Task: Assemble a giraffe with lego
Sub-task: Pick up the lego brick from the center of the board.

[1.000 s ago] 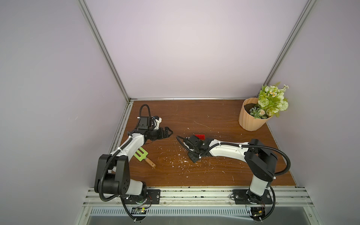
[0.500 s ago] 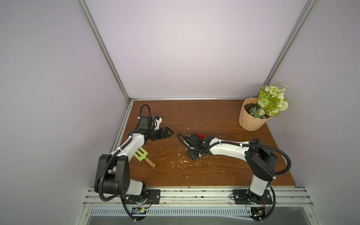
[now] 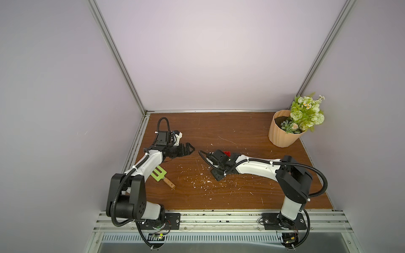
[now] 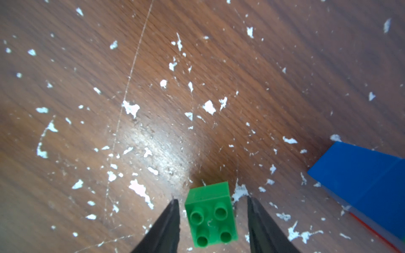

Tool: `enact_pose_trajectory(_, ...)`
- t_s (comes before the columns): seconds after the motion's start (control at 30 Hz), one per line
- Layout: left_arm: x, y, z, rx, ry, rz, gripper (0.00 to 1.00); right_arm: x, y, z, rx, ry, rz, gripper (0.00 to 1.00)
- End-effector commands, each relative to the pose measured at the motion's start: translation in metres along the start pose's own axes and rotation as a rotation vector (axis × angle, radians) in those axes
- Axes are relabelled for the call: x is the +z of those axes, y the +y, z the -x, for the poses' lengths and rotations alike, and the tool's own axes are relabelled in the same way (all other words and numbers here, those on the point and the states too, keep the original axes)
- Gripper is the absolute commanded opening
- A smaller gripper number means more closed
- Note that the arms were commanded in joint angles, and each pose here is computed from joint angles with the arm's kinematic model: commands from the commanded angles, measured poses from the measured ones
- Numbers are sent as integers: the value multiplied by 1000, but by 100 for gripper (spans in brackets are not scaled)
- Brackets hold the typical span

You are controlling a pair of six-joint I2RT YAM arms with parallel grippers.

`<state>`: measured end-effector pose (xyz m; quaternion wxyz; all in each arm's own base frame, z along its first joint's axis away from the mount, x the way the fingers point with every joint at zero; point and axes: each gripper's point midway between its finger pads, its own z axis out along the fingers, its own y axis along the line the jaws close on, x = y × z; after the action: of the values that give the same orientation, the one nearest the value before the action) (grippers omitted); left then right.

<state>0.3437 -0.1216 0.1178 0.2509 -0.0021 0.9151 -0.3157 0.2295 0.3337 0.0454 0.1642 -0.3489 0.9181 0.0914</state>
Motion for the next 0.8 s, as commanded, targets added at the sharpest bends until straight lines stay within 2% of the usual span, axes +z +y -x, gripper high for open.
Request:
enact_pose_trajectory(0.0, 3, 0, -5, -6, 20, 4, 100, -1, 2, -3, -18, 9, 15, 51)
enact_pose_trajectory(0.47, 3, 0, -5, -6, 20, 6, 100, 6, 0, -9, -22, 26, 11, 45)
enact_pose_trajectory(0.77, 3, 0, -5, -6, 19, 6, 100, 8, 0, -11, -26, 33, 11, 45)
